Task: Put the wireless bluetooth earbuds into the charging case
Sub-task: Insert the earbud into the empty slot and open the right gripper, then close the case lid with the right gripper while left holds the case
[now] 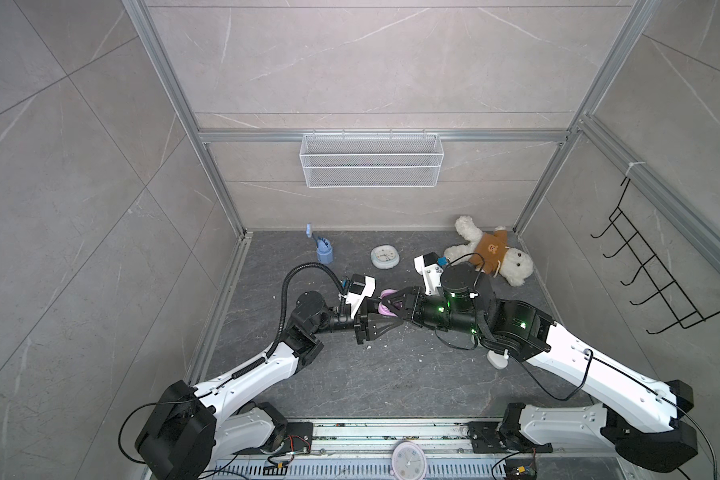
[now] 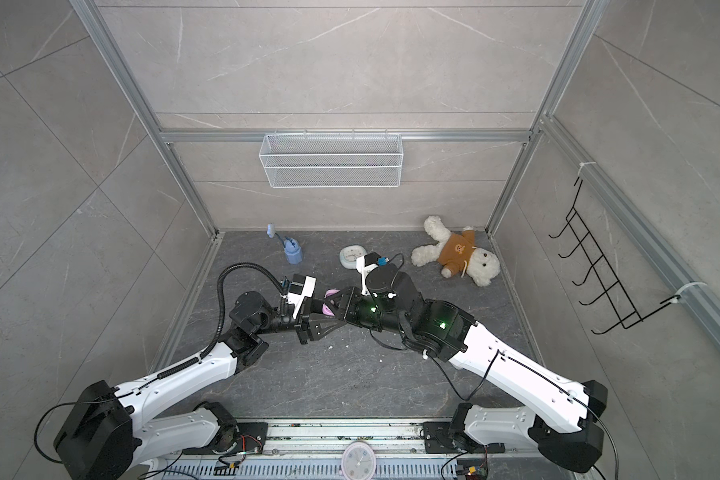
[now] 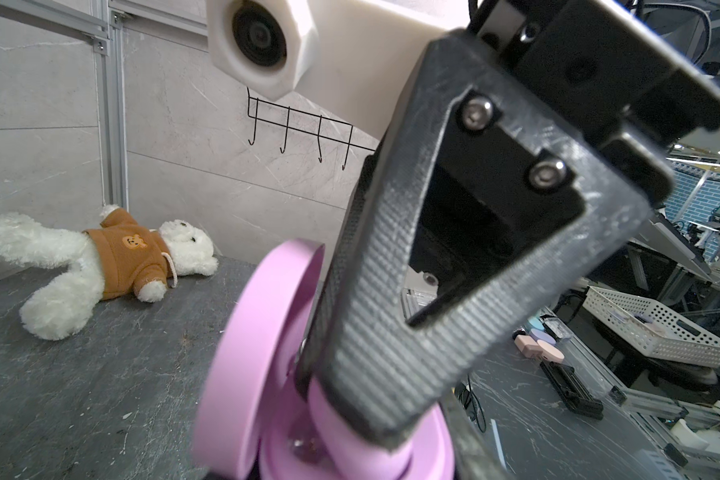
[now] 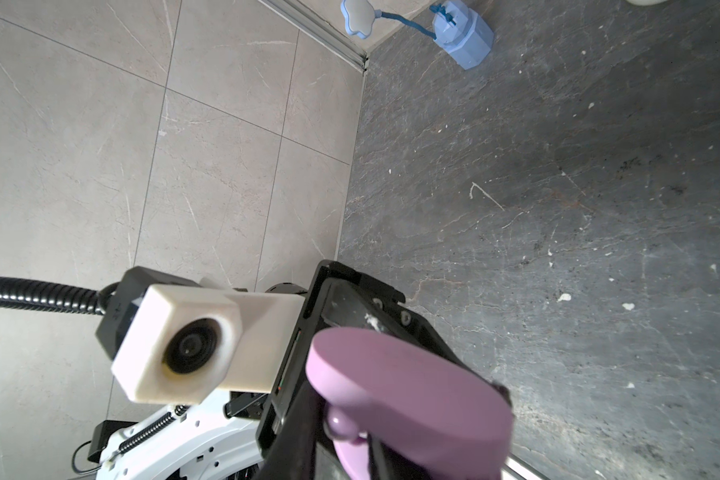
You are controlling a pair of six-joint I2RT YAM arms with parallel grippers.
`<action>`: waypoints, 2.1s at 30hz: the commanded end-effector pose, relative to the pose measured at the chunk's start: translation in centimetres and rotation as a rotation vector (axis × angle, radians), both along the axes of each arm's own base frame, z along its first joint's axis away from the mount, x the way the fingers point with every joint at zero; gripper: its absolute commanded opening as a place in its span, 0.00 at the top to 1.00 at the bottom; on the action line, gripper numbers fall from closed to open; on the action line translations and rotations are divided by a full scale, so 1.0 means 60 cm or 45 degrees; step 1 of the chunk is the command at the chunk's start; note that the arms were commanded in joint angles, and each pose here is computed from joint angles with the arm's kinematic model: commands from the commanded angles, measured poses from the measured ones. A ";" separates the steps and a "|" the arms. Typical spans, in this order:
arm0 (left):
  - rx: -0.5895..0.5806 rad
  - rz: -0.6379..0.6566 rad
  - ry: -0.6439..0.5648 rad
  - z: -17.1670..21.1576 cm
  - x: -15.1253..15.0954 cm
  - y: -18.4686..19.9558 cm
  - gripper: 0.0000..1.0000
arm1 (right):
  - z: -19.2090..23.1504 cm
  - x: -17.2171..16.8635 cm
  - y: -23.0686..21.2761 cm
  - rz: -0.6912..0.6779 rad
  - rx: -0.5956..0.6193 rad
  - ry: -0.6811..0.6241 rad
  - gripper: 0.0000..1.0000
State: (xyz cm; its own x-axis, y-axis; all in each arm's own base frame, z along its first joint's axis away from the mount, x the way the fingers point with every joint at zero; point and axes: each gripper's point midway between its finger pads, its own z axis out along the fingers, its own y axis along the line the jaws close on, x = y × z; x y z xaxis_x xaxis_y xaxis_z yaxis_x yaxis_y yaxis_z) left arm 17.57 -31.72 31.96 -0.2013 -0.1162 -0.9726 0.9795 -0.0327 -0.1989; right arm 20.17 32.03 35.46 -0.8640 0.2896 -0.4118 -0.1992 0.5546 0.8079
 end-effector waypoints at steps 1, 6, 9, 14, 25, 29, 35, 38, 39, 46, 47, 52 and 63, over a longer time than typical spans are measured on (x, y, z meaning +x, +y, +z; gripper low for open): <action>-0.108 -0.008 -0.137 0.058 -0.016 0.012 0.92 | -0.027 -0.016 -0.009 0.016 -0.055 0.060 0.72; -0.108 -0.008 -0.138 0.059 -0.018 0.014 0.92 | -0.032 -0.015 -0.012 0.008 -0.076 0.066 0.68; -0.107 -0.004 -0.138 0.058 -0.018 0.015 0.92 | -0.033 -0.015 -0.016 0.002 -0.088 0.066 0.65; -0.103 -0.001 -0.134 0.056 -0.017 0.015 0.92 | -0.014 -0.016 -0.029 -0.014 -0.103 0.040 0.59; -0.088 0.012 -0.122 0.051 -0.014 0.014 0.92 | 0.053 -0.042 -0.034 0.117 -0.202 -0.012 0.56; -0.084 0.012 -0.117 0.049 -0.015 0.015 0.92 | 0.074 -0.036 -0.053 0.084 -0.262 -0.056 0.54; -0.081 0.010 -0.123 0.050 -0.019 0.018 0.92 | 0.068 0.003 -0.077 -0.005 -0.327 -0.035 0.51; -0.081 0.006 -0.130 0.054 -0.022 0.019 0.92 | 0.056 0.027 -0.075 -0.015 -0.339 -0.007 0.52; -0.080 0.005 -0.132 0.054 -0.023 0.019 0.92 | 0.052 0.035 -0.074 -0.019 -0.346 0.001 0.53; -0.078 0.009 -0.142 0.057 -0.025 0.021 0.92 | 0.037 0.047 -0.037 0.083 -0.328 0.040 0.58; -0.078 0.012 -0.144 0.058 -0.026 0.022 0.92 | 0.036 0.043 -0.034 0.103 -0.319 0.045 0.59; -0.079 0.015 -0.147 0.058 -0.025 0.022 0.92 | 0.027 0.010 -0.029 0.150 -0.304 0.061 0.61; -0.062 0.026 -0.139 0.055 -0.023 0.022 0.92 | -0.005 -0.032 -0.039 0.180 -0.408 0.110 0.56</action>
State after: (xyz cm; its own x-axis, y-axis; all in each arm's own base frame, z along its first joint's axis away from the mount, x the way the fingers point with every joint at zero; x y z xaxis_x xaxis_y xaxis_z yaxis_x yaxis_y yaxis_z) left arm 16.14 -30.86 32.92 -0.1814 -0.1104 -0.9772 0.9830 -0.0481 -0.1770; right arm 19.65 30.53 35.86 -0.9082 0.0617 -0.4141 -0.2387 0.7361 0.6333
